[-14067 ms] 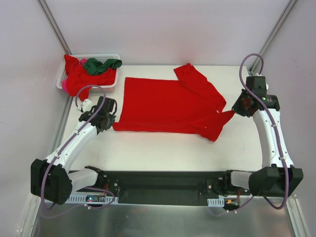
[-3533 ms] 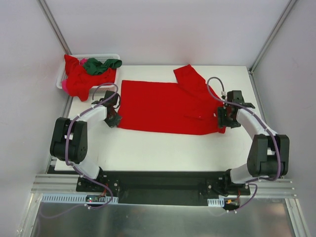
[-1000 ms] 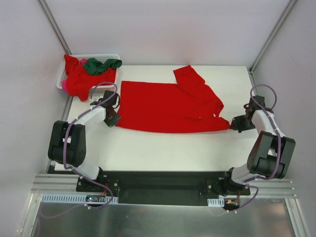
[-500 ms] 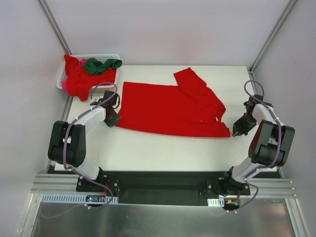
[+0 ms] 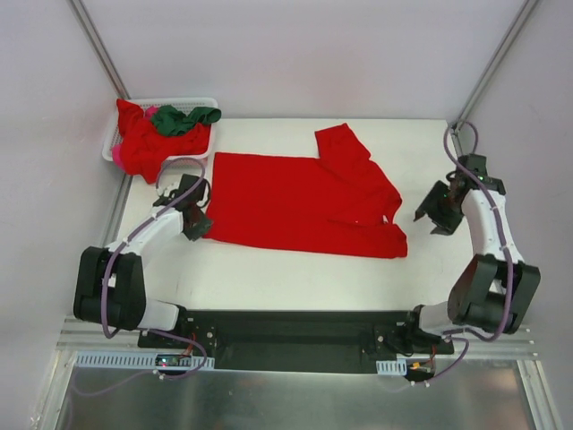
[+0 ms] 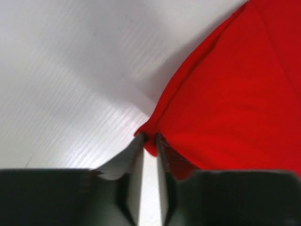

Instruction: Fold and stack the t-shirts

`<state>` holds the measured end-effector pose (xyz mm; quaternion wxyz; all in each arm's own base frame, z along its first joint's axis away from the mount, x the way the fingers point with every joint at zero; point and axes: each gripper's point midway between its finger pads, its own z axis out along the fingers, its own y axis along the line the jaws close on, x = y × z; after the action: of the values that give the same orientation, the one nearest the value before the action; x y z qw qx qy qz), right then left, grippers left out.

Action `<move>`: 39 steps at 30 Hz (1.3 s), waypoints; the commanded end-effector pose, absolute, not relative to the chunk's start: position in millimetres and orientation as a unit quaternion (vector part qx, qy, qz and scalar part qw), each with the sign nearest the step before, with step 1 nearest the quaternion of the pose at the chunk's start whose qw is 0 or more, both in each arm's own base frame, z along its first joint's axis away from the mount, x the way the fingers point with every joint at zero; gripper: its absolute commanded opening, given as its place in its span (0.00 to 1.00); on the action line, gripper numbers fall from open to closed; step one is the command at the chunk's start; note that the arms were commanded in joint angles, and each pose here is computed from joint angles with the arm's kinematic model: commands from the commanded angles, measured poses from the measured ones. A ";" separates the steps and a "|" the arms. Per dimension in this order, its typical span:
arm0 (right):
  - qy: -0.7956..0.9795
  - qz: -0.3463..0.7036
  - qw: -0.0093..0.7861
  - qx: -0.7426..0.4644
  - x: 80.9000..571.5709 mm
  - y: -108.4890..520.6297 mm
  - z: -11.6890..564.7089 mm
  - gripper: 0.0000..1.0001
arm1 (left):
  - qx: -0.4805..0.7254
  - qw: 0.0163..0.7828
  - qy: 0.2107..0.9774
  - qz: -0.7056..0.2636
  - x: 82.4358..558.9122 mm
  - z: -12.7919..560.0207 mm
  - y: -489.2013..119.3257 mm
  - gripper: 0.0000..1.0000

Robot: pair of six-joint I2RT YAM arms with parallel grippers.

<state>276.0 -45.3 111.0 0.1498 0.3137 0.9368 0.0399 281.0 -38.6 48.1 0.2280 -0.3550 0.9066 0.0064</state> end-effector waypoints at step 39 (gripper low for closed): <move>0.985 0.011 0.078 0.155 294.9 34.4 18.1 0.26 | -0.342 0.149 0.928 -0.006 268.4 -5.7 -92.9 0.54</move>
<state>298.7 50.0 16.3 0.0825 0.1616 0.9830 0.0268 295.4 -98.9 18.0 0.1892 -0.3135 0.9298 -0.0368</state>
